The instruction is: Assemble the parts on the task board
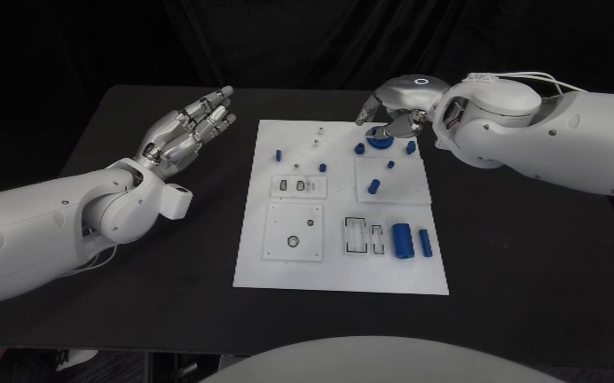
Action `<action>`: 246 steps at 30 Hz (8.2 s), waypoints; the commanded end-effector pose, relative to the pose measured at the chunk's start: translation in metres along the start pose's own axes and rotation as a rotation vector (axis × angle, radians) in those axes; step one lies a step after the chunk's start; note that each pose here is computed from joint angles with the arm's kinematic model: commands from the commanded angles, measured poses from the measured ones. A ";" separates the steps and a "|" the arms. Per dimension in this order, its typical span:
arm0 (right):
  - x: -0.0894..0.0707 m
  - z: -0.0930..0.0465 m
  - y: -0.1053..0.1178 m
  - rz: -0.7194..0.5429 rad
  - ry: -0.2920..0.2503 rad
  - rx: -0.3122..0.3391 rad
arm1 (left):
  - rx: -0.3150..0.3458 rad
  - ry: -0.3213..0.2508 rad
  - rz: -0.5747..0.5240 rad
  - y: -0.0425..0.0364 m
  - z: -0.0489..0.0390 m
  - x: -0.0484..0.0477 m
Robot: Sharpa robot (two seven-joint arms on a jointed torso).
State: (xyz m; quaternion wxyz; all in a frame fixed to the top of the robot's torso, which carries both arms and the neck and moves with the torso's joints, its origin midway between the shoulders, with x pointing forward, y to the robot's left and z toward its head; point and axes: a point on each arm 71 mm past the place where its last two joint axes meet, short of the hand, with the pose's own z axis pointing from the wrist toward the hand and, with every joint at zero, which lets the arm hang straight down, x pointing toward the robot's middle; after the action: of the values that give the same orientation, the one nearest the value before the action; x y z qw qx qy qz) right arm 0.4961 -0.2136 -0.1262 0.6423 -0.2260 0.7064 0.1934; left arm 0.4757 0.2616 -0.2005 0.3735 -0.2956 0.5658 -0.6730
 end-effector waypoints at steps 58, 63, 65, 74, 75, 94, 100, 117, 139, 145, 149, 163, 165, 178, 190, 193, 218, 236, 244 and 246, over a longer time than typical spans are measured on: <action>0.029 -0.007 -0.007 -0.145 -0.026 -0.023 | 0.122 0.037 -0.033 -0.0102 -0.0020 0.0047; 0.032 -0.005 -0.007 -0.138 -0.017 -0.026 | 0.117 0.037 -0.033 -0.0101 -0.0029 0.0038; 0.033 -0.005 -0.007 -0.137 -0.015 -0.027 | 0.116 0.037 -0.033 -0.0100 -0.0032 0.0035; 0.035 -0.001 -0.004 -0.135 -0.011 -0.036 | 0.103 0.042 -0.037 -0.0086 -0.0029 0.0023; 0.035 -0.001 -0.004 -0.135 -0.010 -0.036 | 0.103 0.043 -0.038 -0.0085 -0.0028 0.0024; 0.038 0.002 0.000 -0.129 -0.061 -0.076 | 0.093 0.048 -0.040 -0.0062 -0.0011 0.0006; 0.032 -0.004 -0.001 -0.115 -0.134 -0.086 | 0.093 0.050 -0.041 -0.0056 -0.0001 0.0009; -0.019 0.032 0.019 -0.112 -0.172 -0.099 | 0.090 0.050 -0.040 -0.0046 0.0023 0.0037; -0.014 0.082 0.028 -0.116 -0.077 -0.056 | 0.092 0.061 -0.045 -0.0039 0.0065 0.0094; -0.012 0.081 0.025 -0.116 -0.064 -0.044 | 0.092 0.064 -0.047 -0.0037 0.0073 0.0102; -0.010 0.080 0.024 -0.114 -0.057 -0.039 | 0.092 0.064 -0.047 -0.0036 0.0072 0.0102; -0.003 0.083 0.026 -0.110 -0.042 -0.041 | 0.086 0.074 -0.053 -0.0022 0.0096 0.0113; -0.002 0.083 0.026 -0.110 -0.042 -0.043 | 0.084 0.076 -0.054 -0.0019 0.0099 0.0115; 0.002 0.085 0.026 -0.110 -0.028 -0.042 | 0.072 0.081 -0.057 -0.0007 0.0105 0.0116; 0.004 0.087 0.028 -0.111 -0.013 -0.043 | 0.066 0.085 -0.060 0.0004 0.0112 0.0115; 0.004 0.087 0.028 -0.108 -0.010 -0.045 | 0.066 0.086 -0.061 0.0006 0.0115 0.0116; -0.012 0.060 0.001 -0.079 -0.195 0.015 | 0.066 0.083 -0.060 0.0008 0.0092 0.0093; -0.013 -0.029 -0.052 -0.052 -0.072 0.185 | 0.070 0.074 -0.057 -0.0002 0.0065 0.0079; 0.002 -0.044 -0.071 -0.045 -0.014 0.274 | 0.071 0.080 -0.061 0.0006 0.0074 0.0095; 0.004 -0.044 -0.072 -0.044 -0.013 0.278 | 0.071 0.081 -0.062 0.0010 0.0075 0.0097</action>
State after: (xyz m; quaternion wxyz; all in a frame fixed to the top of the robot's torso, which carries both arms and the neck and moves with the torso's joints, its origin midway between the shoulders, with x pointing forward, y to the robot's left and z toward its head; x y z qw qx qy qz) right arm 0.4993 -0.2940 -0.1219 0.6820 -0.1620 0.7058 0.1026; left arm 0.4782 0.2505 -0.2046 0.3349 -0.2851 0.5721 -0.6923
